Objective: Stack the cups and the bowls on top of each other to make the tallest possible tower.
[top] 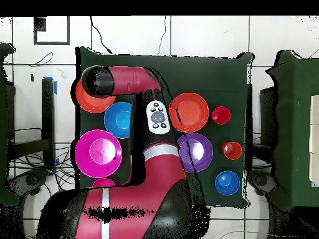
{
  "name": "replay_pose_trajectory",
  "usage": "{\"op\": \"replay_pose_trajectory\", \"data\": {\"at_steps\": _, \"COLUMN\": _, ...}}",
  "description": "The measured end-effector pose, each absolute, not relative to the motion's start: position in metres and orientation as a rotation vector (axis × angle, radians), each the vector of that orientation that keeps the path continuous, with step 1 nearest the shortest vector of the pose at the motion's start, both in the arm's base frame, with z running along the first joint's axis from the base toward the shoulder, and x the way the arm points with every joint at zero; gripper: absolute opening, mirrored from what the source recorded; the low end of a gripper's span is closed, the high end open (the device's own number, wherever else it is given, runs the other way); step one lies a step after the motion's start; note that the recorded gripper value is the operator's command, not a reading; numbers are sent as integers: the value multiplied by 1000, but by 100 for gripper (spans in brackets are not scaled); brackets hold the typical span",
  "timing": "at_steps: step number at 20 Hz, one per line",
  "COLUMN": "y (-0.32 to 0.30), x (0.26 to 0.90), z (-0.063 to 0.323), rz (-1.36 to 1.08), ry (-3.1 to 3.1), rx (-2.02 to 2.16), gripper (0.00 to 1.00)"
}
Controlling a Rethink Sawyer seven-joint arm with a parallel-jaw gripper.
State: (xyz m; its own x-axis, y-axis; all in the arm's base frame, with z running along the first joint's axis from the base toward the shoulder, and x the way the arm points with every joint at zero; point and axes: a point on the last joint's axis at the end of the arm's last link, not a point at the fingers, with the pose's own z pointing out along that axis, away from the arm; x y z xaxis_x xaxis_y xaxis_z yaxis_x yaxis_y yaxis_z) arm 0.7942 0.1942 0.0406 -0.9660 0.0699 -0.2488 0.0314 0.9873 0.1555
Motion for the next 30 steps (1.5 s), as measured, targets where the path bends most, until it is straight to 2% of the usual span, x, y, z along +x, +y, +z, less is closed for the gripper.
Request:
{"op": "replay_pose_trajectory", "data": {"at_steps": 6, "y": 211, "x": 800, "z": 99, "rz": 179, "ry": 2814, "rx": 25, "gripper": 0}}
{"op": "replay_pose_trajectory", "data": {"at_steps": 13, "y": 206, "x": 810, "z": 140, "rz": 159, "ry": 2764, "rx": 38, "gripper": 0}}
{"op": "replay_pose_trajectory", "data": {"at_steps": 14, "y": 202, "x": 812, "z": 146, "rz": 154, "ry": 2757, "rx": 46, "gripper": 100}}
{"op": "replay_pose_trajectory", "data": {"at_steps": 30, "y": 179, "x": 818, "z": 147, "rz": 145, "ry": 2753, "rx": 84, "gripper": 100}}
